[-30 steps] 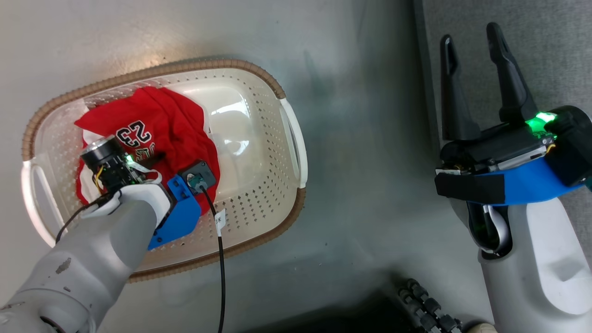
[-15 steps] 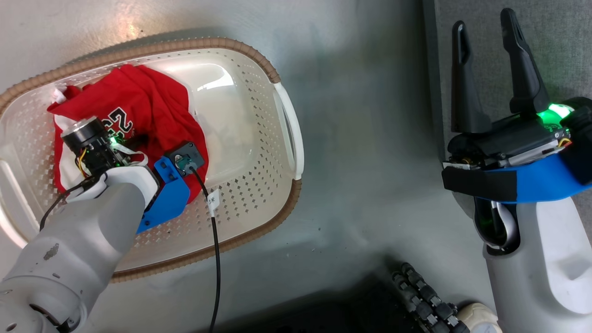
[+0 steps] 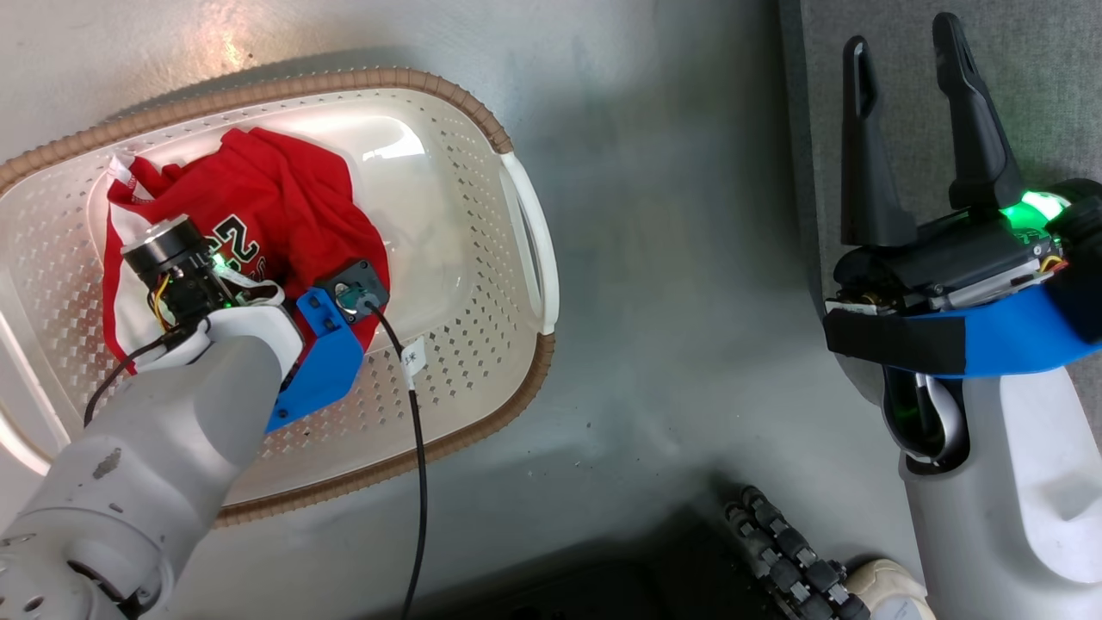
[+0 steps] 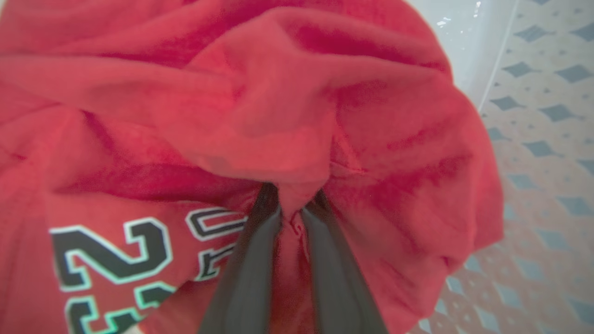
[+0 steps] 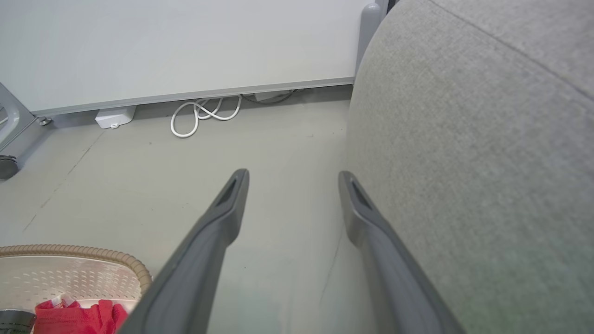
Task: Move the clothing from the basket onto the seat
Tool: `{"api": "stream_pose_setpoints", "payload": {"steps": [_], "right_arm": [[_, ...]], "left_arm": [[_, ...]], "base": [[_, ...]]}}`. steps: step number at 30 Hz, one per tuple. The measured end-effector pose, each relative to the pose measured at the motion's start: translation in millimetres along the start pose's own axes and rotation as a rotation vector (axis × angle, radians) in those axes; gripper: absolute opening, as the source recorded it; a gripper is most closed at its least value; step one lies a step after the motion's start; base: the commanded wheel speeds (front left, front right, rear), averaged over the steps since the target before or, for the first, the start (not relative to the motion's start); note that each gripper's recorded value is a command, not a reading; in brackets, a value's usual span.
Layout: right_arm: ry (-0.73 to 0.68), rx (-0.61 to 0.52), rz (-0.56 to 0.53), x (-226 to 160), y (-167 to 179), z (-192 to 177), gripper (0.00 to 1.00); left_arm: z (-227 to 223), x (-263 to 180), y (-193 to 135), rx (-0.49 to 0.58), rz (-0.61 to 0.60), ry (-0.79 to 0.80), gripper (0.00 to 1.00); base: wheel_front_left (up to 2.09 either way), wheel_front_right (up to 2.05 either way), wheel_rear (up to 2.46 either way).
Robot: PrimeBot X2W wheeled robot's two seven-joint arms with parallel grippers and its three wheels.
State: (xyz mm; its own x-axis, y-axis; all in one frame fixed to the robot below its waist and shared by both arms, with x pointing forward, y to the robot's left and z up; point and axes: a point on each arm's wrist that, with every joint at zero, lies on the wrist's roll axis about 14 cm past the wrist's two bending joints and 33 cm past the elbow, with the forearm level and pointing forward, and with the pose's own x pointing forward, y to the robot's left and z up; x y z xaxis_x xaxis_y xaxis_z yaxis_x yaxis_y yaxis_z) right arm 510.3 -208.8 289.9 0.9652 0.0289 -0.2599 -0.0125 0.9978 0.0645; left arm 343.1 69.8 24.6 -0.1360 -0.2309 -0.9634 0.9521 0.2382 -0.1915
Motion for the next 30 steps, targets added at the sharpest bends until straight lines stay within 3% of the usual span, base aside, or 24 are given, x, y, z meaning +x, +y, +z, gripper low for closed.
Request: {"api": "stream_pose_setpoints", "payload": {"steps": [15, 30], "right_arm": [[-0.047, 0.001, -0.001, 0, 2, 23, 1.00], [-0.131, -0.003, 0.036, -5, 20, 66, 1.00]], "left_arm": [[50, -25, -6, -0.019, 0.017, -0.102, 0.00], [94, -90, 1, -0.111, 0.093, -0.352, 0.00]], "base": [[0.00, 0.00, 0.00], [0.00, 0.00, 0.00]]}}
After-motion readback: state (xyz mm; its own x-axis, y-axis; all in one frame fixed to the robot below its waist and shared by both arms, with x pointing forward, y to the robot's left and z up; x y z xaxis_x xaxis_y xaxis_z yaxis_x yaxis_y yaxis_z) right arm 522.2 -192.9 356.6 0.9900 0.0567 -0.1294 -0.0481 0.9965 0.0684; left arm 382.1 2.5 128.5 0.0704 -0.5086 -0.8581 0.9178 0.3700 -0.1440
